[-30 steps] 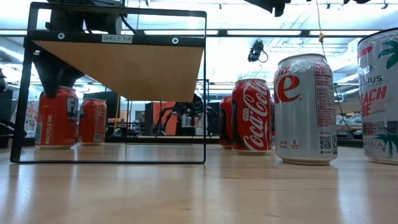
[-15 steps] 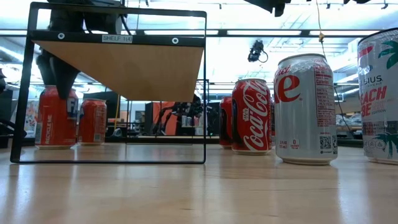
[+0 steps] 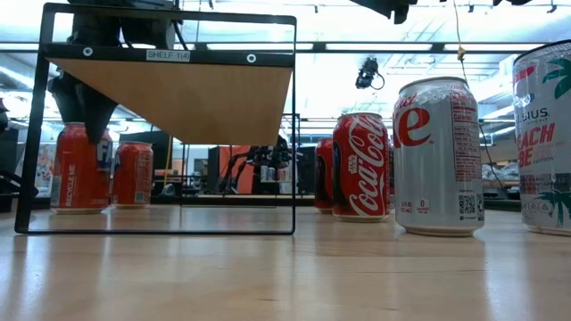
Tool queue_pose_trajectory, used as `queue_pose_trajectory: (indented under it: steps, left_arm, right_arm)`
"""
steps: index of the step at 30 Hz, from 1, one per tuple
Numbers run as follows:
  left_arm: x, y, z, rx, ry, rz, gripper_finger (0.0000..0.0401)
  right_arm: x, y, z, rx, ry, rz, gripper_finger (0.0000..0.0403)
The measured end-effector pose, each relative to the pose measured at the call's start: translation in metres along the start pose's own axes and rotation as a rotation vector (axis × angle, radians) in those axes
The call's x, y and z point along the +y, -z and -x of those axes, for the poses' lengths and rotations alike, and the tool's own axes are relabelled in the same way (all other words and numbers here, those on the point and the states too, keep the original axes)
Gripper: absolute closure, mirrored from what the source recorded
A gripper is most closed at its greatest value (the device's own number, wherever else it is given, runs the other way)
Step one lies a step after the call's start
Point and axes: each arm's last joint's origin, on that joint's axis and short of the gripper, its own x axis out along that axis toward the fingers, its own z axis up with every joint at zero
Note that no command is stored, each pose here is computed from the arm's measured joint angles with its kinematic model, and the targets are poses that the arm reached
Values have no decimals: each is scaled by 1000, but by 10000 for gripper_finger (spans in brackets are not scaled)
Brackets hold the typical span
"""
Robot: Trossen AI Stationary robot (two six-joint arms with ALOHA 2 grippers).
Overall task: Place canned beverage on shelf
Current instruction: Put the bottom orange soda can on the shelf
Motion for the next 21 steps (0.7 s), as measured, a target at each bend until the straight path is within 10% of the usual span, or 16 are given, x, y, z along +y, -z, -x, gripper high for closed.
queue_pose_trajectory:
  steps: [14,21]
  left_arm:
    - [0,1,1,9,12,-554,91]
    - [-1,0,0,6,24,-534,58]
  right_arm:
    - [0,0,0,0,0,0,80]
    - [0,0,0,0,1,0,80]
